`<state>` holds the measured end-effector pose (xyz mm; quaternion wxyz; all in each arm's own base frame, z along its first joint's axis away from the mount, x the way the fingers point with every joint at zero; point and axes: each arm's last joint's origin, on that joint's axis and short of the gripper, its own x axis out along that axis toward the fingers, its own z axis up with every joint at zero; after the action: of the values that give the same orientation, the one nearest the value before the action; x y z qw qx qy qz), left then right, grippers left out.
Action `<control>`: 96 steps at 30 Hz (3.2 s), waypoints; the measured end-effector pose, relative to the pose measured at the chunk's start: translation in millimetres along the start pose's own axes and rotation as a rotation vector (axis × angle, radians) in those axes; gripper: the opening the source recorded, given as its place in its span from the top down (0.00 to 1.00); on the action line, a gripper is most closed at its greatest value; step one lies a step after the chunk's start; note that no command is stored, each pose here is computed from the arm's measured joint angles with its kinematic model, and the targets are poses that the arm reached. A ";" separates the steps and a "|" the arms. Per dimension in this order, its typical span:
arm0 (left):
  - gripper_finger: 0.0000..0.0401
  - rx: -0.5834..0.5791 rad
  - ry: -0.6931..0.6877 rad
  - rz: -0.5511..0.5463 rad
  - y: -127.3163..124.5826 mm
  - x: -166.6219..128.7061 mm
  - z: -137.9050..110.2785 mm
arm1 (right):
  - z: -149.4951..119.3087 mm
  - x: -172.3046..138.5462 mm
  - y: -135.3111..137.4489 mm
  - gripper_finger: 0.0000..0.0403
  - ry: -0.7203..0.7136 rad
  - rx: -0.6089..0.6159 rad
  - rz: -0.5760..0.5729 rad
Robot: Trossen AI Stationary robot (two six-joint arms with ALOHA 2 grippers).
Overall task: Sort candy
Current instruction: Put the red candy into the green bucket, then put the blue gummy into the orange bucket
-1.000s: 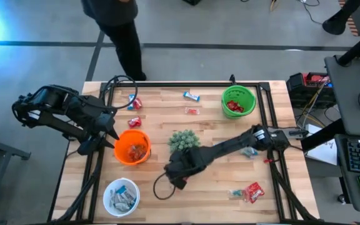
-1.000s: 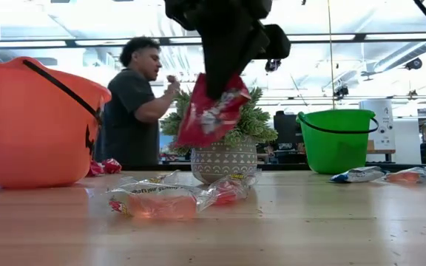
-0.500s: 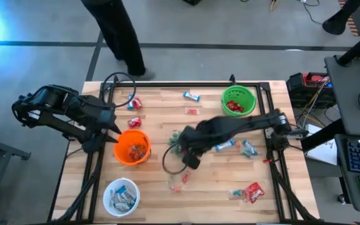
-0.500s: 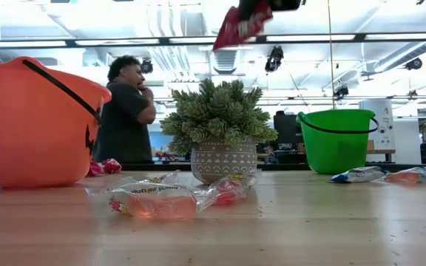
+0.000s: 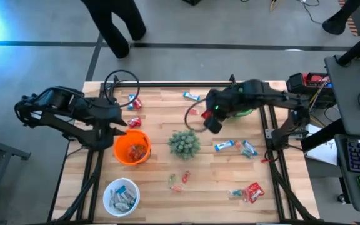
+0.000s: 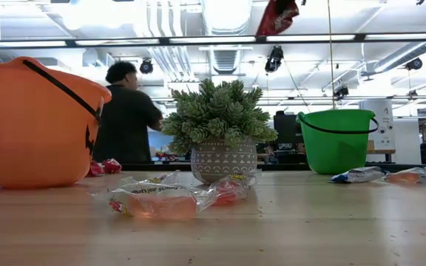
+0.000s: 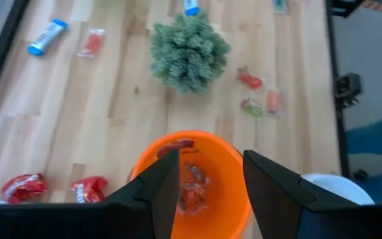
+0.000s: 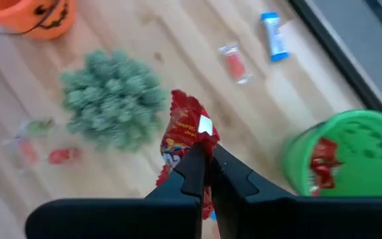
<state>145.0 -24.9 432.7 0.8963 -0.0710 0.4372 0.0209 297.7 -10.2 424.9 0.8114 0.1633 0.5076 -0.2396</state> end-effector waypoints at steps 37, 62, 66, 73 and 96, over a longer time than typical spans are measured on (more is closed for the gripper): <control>0.63 -0.282 -0.128 0.531 30.8 10.3 14.0 | -65.6 100.9 -201.5 0.98 0.242 0.193 -0.177; 0.52 -0.188 -0.047 0.593 29.8 31.7 24.5 | -60.6 95.2 -205.4 0.76 0.168 0.154 -0.186; 0.50 -0.177 -0.028 0.598 30.9 26.0 19.0 | -62.3 82.4 -203.3 0.71 0.195 0.207 -0.187; 0.51 -0.147 -0.015 0.582 32.5 12.4 8.4 | -65.0 49.1 -192.0 0.65 0.255 0.299 -0.052; 0.53 -0.103 -0.079 0.398 33.7 -26.9 -19.6 | -136.7 54.0 -134.9 0.66 0.386 0.414 0.067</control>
<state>109.7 6.3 438.3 0.8862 -0.0282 0.4053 0.2225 141.0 -65.0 314.3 0.6565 0.3849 0.5872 -0.2759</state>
